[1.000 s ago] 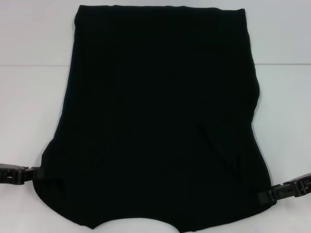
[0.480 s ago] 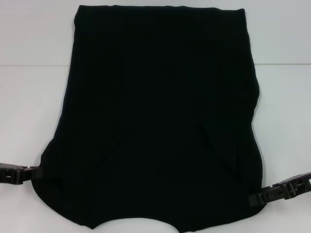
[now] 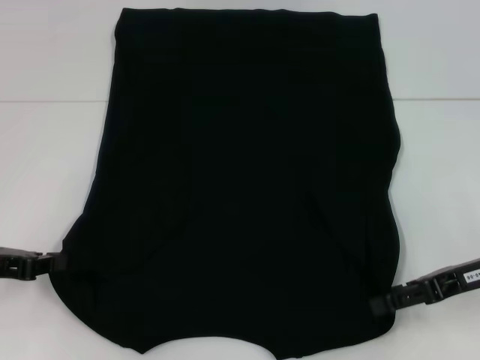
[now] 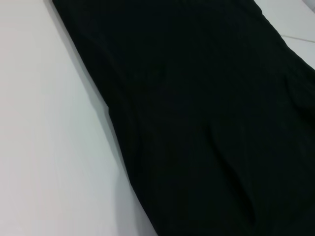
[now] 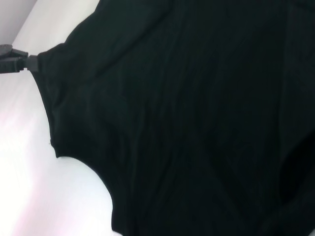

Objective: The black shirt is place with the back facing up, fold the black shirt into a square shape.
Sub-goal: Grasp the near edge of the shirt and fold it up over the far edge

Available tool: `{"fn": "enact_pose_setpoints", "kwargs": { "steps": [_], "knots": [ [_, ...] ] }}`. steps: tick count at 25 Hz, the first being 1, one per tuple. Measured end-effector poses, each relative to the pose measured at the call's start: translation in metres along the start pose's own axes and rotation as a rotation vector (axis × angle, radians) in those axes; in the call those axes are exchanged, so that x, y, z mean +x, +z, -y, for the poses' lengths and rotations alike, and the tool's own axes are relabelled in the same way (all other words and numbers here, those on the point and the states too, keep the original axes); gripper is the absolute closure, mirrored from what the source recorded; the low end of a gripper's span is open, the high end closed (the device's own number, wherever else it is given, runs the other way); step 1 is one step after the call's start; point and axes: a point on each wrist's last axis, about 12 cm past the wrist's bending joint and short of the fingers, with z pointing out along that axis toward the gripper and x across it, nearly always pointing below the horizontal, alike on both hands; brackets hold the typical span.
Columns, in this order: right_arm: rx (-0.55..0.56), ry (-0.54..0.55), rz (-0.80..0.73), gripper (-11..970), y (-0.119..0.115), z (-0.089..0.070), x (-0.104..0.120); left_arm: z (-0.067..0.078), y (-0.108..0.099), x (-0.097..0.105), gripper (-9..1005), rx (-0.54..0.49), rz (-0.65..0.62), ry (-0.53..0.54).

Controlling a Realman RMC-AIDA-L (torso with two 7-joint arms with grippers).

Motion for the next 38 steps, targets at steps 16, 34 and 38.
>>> {"fn": "enact_pose_setpoints", "kwargs": {
  "steps": [16, 34, 38],
  "knots": [
    [0.040, 0.063, 0.017, 499, 0.002, 0.001, -0.011, -0.001, -0.001, -0.002, 959, -0.006, 0.003, 0.017],
    [0.039, 0.106, 0.123, 883, -0.015, 0.019, 0.025, -0.003, -0.013, 0.001, 958, 0.030, 0.114, -0.165],
    [0.029, 0.115, 0.191, 883, -0.029, 0.026, 0.047, -0.004, -0.027, 0.019, 958, 0.069, 0.172, -0.258]
  ]
}}
